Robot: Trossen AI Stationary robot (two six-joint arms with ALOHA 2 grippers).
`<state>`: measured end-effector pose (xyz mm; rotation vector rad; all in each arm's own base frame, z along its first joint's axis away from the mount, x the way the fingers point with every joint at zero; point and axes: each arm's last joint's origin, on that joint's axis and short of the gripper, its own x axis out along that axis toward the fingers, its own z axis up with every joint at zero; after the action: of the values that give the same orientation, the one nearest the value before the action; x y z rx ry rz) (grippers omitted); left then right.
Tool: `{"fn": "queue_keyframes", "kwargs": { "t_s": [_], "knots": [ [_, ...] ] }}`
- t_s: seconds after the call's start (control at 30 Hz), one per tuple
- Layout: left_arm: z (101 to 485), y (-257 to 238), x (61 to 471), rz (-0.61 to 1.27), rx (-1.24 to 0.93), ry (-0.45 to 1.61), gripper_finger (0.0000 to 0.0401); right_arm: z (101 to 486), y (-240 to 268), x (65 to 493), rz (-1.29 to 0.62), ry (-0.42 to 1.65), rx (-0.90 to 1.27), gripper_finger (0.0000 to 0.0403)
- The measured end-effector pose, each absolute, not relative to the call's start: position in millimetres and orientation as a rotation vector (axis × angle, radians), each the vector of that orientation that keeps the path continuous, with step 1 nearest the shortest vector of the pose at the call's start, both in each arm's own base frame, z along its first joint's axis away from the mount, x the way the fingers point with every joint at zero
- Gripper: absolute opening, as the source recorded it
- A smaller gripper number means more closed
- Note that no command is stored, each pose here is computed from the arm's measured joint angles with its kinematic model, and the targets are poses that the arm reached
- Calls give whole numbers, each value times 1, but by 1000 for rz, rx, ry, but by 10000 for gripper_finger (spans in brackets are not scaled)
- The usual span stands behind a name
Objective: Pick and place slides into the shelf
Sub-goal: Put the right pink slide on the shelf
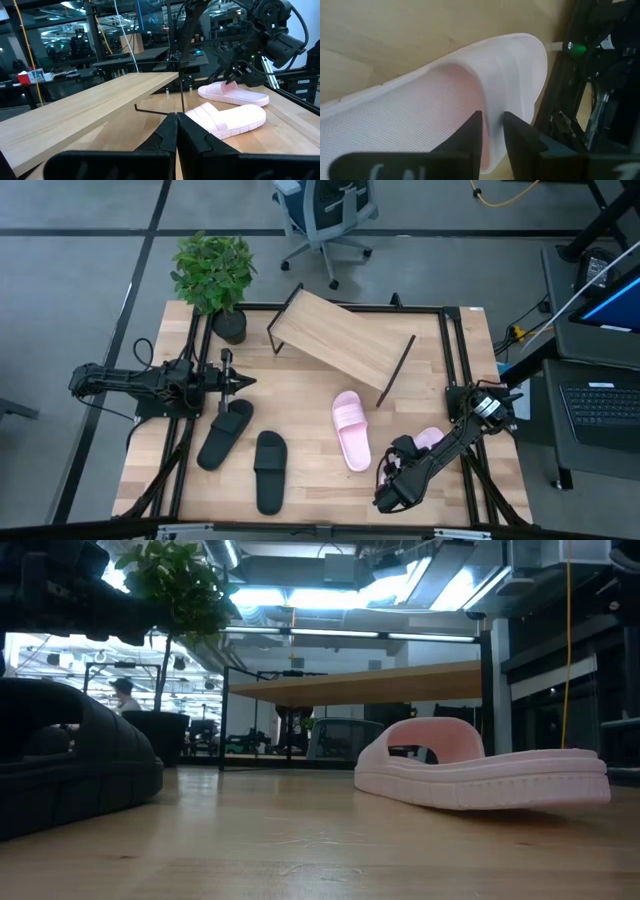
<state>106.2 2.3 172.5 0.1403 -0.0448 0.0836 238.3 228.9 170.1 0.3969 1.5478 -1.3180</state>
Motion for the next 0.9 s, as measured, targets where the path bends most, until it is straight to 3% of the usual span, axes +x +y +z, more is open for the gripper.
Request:
{"fn": "queue_keyframes", "kwargs": {
  "t_s": [0.17,0.73,0.9],
  "knots": [
    [172,2,106,83,140,-45,0,170,229,238,-1315,1551,393,55],
    [173,2,106,84,140,-45,0,170,229,238,-1317,1553,393,51],
    [172,2,106,83,140,-44,0,171,229,238,-1317,1552,393,15]
  ]
}}
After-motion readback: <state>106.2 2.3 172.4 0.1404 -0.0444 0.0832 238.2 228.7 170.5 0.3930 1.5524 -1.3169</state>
